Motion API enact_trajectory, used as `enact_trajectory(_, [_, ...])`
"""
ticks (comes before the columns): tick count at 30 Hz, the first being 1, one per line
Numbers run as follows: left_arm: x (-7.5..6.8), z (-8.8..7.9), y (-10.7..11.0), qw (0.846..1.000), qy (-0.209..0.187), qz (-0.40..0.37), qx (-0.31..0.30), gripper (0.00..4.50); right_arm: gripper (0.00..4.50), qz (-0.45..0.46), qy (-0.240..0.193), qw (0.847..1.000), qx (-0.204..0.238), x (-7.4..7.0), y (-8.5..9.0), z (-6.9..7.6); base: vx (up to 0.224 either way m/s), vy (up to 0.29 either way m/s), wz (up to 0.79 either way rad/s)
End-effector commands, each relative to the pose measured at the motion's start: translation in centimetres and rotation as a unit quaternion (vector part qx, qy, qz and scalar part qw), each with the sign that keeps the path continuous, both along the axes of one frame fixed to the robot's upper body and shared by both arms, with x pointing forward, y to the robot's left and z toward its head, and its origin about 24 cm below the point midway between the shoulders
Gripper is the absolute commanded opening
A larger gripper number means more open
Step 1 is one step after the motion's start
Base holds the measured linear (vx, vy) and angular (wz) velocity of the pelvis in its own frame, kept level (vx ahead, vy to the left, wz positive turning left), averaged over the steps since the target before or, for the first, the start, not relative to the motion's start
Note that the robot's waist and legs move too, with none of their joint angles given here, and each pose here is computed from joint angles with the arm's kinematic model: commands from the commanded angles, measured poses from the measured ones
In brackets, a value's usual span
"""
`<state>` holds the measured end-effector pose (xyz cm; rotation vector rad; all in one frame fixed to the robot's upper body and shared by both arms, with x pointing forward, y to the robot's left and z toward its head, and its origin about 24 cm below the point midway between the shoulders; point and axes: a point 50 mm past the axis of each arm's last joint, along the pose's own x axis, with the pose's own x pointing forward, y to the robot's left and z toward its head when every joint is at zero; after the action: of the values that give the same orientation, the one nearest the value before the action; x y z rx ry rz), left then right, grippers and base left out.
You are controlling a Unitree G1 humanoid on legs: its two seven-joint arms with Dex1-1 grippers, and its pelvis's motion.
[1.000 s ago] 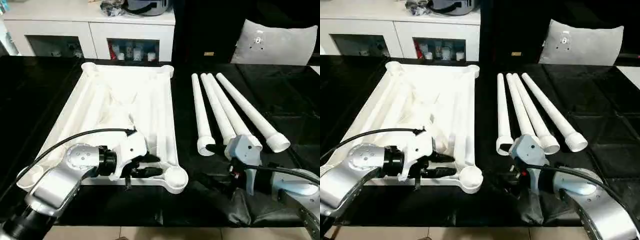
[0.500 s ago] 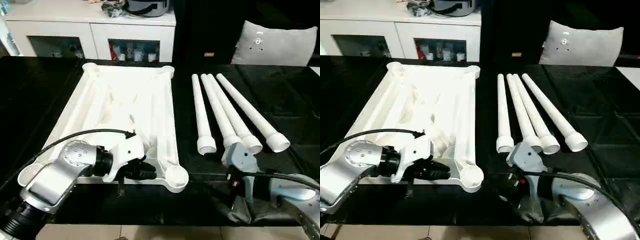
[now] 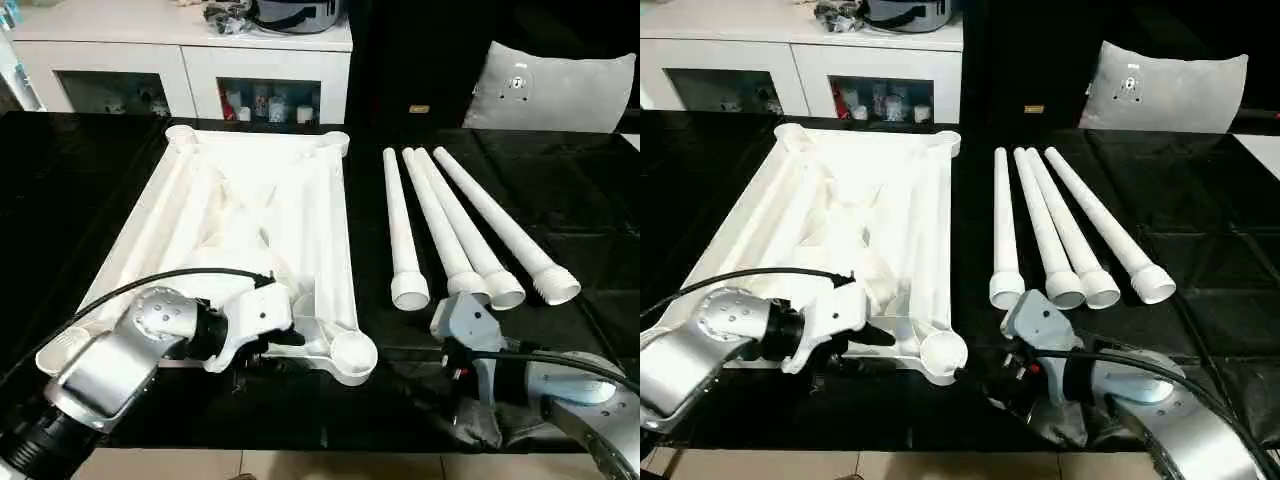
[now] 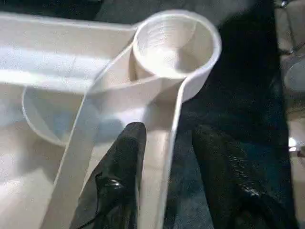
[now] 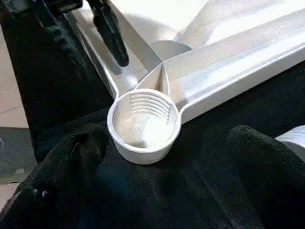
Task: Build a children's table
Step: Move table base
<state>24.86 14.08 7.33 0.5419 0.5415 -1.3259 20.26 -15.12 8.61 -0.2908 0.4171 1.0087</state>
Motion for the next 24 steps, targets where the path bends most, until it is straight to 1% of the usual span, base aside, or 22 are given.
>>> enact_trajectory(1, [0.3,0.1,0.0,1.0,-0.01,0.001,0.005,1.54,4.5,-0.002,-0.009,1.0,-0.006,0.2,0.1,0.2,0.0,0.0,0.0])
enact_trajectory(4, [0.2,-0.1,-0.1,1.0,-0.004,-0.001,0.005,1.17,4.5,-0.002,-0.01,1.0,-0.006,0.2,0.2,0.2,0.0,0.0,0.0])
enact_trajectory(7, [0.1,-0.4,0.0,1.0,-0.002,-0.001,0.007,0.98,4.5,-0.003,-0.01,1.0,-0.006,0.2,0.2,0.1,0.0,0.0,0.0])
enact_trajectory(9, [0.2,-0.6,0.0,1.0,-0.002,0.001,0.007,0.72,4.5,-0.003,-0.009,1.0,-0.006,0.2,0.3,0.1,0.0,0.0,0.0])
enact_trajectory(12, [0.3,-0.9,0.1,1.0,-0.005,0.003,0.006,0.51,4.5,-0.001,-0.008,1.0,-0.008,0.2,0.3,0.0,0.0,0.0,0.0])
enact_trajectory(13, [0.4,-1.2,0.2,1.0,-0.008,0.006,0.01,0.28,4.5,-0.001,-0.009,1.0,-0.009,0.2,0.3,0.0,0.0,0.0,0.0])
enact_trajectory(15, [0.6,-1.5,0.5,1.0,-0.01,0.014,0.015,0.22,4.5,-0.003,-0.009,1.0,-0.008,0.2,0.4,0.0,0.0,0.0,0.0])
enact_trajectory(16, [0.7,-1.6,0.5,1.0,-0.013,0.016,0.016,0.11,4.5,-0.003,-0.009,1.0,-0.009,0.3,0.4,0.0,0.0,0.0,0.0])
enact_trajectory(18, [0.7,-1.6,0.5,1.0,-0.013,0.016,0.016,0.05,4.5,-0.003,-0.009,1.0,-0.009,0.3,0.4,0.0,0.0,0.0,0.0])
enact_trajectory(19, [1.0,-1.6,0.5,0.999,-0.027,0.023,0.014,0.05,4.5,-0.006,-0.009,1.0,-0.011,0.3,0.4,0.0,0.0,0.0,0.0])
enact_trajectory(20, [1.1,-1.6,0.5,0.999,-0.03,0.026,0.013,0.05,4.5,-0.006,-0.009,1.0,-0.011,0.4,0.4,0.0,0.0,0.0,0.0])
enact_trajectory(22, [1.7,-1.2,0.3,0.998,-0.048,0.04,-0.007,0.05,4.5,-0.02,-0.013,1.0,-0.011,0.7,0.3,0.0,0.0,0.0,0.0])
enact_trajectory(24, [1.9,-1.0,0.2,0.998,-0.051,0.042,-0.013,0.05,4.5,-0.024,-0.016,1.0,-0.01,0.8,0.2,0.1,0.0,0.0,0.0])
